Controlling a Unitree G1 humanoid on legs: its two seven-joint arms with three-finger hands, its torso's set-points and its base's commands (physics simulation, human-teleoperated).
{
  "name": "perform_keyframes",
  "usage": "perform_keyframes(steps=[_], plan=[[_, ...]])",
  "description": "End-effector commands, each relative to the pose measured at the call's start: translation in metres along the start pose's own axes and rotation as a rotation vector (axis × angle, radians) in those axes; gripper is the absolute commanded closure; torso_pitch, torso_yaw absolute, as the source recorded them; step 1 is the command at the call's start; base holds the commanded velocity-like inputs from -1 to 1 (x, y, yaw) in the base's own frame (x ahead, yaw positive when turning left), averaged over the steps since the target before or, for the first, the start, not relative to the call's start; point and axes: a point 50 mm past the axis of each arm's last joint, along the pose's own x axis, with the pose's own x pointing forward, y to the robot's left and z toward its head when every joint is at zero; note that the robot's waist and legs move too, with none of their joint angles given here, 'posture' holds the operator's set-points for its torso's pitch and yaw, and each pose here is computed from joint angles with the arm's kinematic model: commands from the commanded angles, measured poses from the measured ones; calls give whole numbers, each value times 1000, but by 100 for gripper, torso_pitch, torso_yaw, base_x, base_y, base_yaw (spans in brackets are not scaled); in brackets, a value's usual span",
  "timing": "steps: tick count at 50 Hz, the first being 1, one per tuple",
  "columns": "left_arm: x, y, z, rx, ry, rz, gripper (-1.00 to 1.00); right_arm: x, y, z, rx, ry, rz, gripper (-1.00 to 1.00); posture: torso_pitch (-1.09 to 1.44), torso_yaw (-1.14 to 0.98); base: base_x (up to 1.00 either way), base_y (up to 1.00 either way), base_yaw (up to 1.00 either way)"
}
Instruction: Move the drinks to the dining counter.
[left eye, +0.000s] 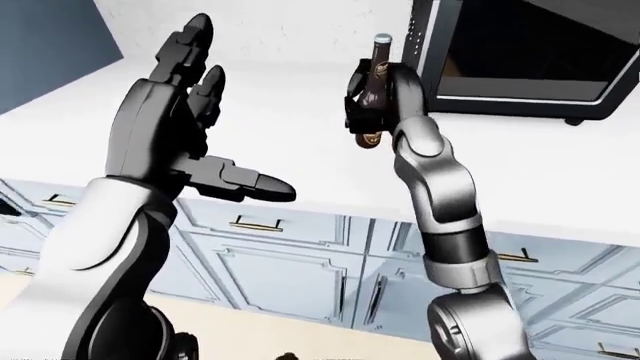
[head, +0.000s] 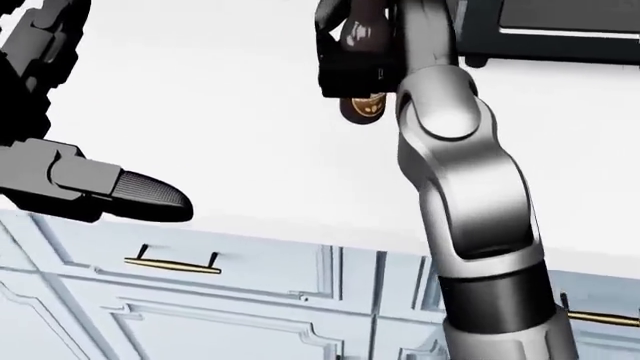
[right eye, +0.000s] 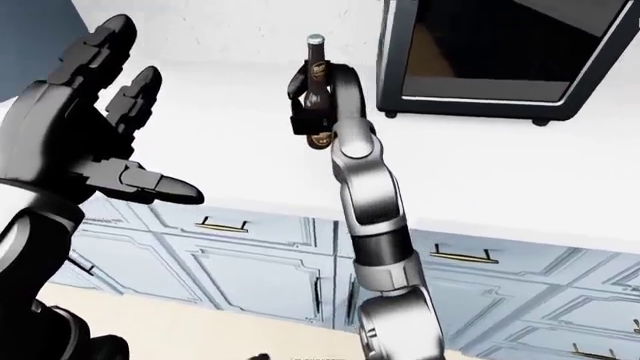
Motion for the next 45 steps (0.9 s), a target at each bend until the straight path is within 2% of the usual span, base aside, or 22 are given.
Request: perform_keyframes(steps=[1, 24, 45], plan=[[-3, 5, 9, 18, -62, 36, -100, -3, 9, 32, 40, -131, 43, 100, 0, 0, -27, 0, 100], [-15, 3, 2, -4, -63, 38, -100, -17, 11, 35, 47, -150, 71, 100, 0, 0, -4, 0, 100], [-27, -11, -15, -17, -50, 5, -100, -28, 1, 28, 34, -148, 64, 100, 0, 0, 0, 0, 100]])
